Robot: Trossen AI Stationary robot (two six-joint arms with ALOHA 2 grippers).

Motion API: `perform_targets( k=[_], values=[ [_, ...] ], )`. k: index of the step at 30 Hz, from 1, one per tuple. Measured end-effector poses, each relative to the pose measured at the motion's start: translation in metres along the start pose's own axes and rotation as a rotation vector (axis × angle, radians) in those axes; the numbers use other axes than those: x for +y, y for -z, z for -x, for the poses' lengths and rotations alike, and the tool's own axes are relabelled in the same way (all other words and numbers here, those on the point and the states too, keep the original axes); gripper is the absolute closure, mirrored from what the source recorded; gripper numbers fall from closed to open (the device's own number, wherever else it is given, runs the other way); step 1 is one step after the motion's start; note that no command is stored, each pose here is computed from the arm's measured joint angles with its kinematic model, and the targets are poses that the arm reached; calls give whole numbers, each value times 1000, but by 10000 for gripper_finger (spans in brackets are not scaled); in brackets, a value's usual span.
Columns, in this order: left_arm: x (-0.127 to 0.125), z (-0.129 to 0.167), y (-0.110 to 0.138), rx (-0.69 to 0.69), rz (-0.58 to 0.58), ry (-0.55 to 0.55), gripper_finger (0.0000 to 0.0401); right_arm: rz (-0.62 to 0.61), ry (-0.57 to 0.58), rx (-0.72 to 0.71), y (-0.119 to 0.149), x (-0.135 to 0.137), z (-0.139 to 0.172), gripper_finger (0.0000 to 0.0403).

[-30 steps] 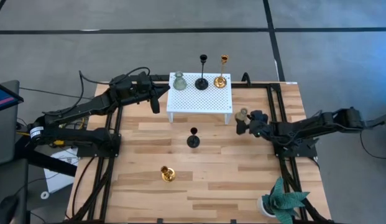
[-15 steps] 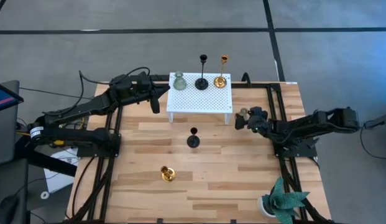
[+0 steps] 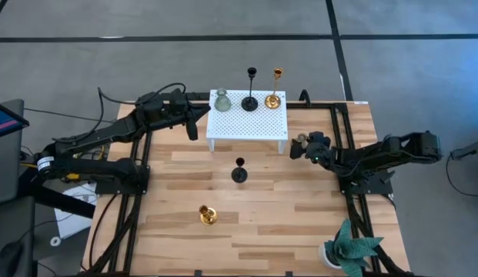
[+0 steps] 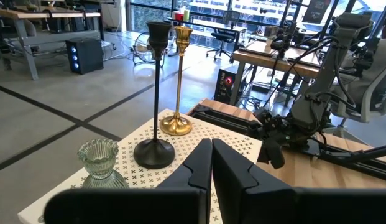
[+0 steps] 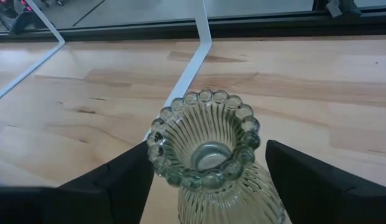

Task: Pick & Place candle stick holders
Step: Align the transparent candle holder with the transparent candle holder on the shelf

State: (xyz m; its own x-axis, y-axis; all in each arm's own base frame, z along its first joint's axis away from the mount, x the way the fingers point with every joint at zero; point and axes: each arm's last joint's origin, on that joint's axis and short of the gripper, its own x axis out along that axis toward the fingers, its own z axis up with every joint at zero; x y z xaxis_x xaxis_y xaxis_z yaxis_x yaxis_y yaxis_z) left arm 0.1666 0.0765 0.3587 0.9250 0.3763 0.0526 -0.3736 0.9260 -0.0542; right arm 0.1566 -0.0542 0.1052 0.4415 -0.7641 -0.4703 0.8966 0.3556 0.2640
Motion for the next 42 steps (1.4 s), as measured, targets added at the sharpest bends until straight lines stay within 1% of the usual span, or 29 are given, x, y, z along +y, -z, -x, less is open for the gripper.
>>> perform_targets(
  k=[6, 15, 18, 23, 27, 31, 42],
  values=[
    [0, 0, 0, 0, 0, 0, 390, -2, 0, 0, 0, 0, 0, 159],
    [0, 0, 0, 0, 0, 0, 390, -11, 3, -22, -2, 1, 0, 262],
    [0, 0, 0, 0, 0, 0, 390, -20, -5, -28, -3, 2, 0, 288],
    [0, 0, 0, 0, 0, 0, 390, -23, -12, -23, -3, 2, 0, 289],
    [0, 0, 0, 0, 0, 0, 390, -22, -14, -20, -3, 2, 0, 281],
    [0, 0, 0, 0, 0, 0, 390, -22, -14, -19, -3, 2, 0, 290],
    [0, 0, 0, 0, 0, 0, 390, -16, -14, -14, -2, 2, 0, 288]
  ],
)
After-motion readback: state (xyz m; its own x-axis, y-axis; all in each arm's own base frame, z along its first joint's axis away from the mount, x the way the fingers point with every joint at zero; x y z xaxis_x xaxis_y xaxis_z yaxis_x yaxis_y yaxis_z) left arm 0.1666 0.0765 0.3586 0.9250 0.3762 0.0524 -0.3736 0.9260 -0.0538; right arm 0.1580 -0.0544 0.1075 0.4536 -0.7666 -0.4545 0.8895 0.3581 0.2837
